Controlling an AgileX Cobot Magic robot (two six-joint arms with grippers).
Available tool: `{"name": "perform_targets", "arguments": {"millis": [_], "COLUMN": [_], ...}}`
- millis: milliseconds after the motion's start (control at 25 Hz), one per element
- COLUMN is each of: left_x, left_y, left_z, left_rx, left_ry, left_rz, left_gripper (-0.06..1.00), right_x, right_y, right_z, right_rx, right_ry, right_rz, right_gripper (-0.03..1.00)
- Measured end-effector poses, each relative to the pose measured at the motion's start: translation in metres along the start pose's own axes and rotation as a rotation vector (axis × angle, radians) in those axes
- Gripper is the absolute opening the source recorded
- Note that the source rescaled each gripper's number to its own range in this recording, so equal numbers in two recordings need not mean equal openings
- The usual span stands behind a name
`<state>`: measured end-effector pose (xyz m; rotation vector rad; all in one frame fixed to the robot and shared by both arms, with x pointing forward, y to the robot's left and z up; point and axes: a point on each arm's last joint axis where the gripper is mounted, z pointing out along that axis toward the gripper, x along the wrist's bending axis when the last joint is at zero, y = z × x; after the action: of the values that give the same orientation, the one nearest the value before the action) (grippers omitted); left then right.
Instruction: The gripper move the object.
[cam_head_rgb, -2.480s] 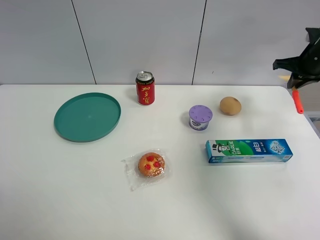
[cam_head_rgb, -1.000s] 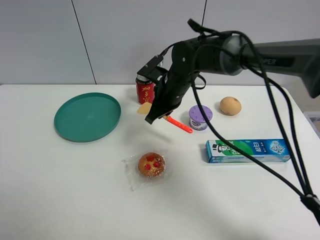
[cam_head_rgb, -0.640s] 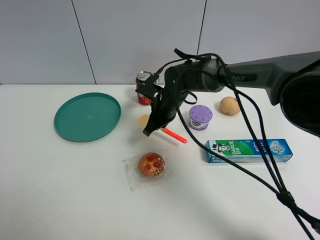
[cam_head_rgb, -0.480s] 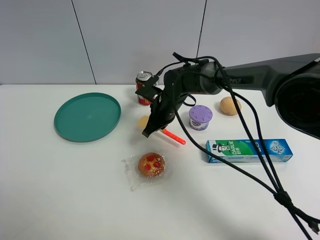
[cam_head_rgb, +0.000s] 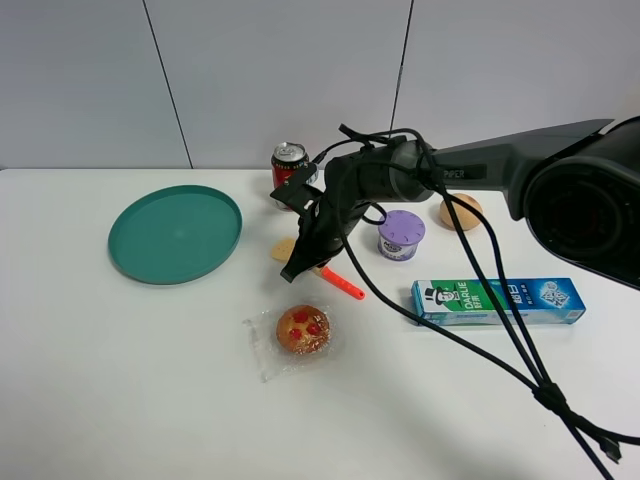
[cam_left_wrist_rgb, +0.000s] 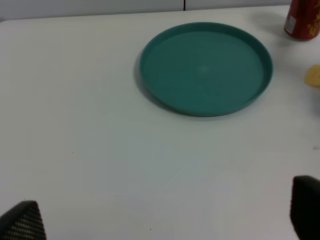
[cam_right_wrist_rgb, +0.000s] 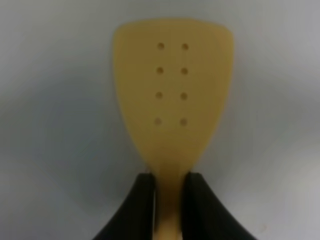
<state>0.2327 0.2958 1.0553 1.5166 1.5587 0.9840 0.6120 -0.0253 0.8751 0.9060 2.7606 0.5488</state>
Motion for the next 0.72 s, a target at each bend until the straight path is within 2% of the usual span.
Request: {"name": "perform_targets", "arguments": {"millis": [160, 280, 360, 400, 520, 720], "left_x": [0.0, 0.0, 0.0, 0.0, 0.0, 0.0], "left_y": [0.0, 0.0, 0.0, 0.0, 0.0, 0.0], "left_z": [0.0, 0.0, 0.0, 0.0, 0.0, 0.0], "left_rx": [0.0, 0.0, 0.0, 0.0, 0.0, 0.0], "left_ry": [0.0, 0.0, 0.0, 0.0, 0.0, 0.0], "left_rz": [0.0, 0.0, 0.0, 0.0, 0.0, 0.0], "left_gripper": [1.0, 1.0, 1.0, 1.0, 1.0, 1.0], "right_x": [0.0, 0.001, 0.0, 0.0, -0.002, -0.001], "right_y": [0.0, -0.002, 0.002, 0.005, 0.013, 0.019], "right_z": [0.0, -0.002, -0.011, -0.018, -0.037, -0.071], "right_rx": [-0.001, 0.035, 0.016, 0.0, -0.042, -0.054], "right_ry": [-0.001, 0.014, 0.004, -0.002, -0.022, -0.016], "right_rz": [0.0, 0.004, 0.015, 0.02, 0.02, 0.026], "right_gripper": [0.03, 0.51, 0.79, 0.88, 0.97, 1.0]}}
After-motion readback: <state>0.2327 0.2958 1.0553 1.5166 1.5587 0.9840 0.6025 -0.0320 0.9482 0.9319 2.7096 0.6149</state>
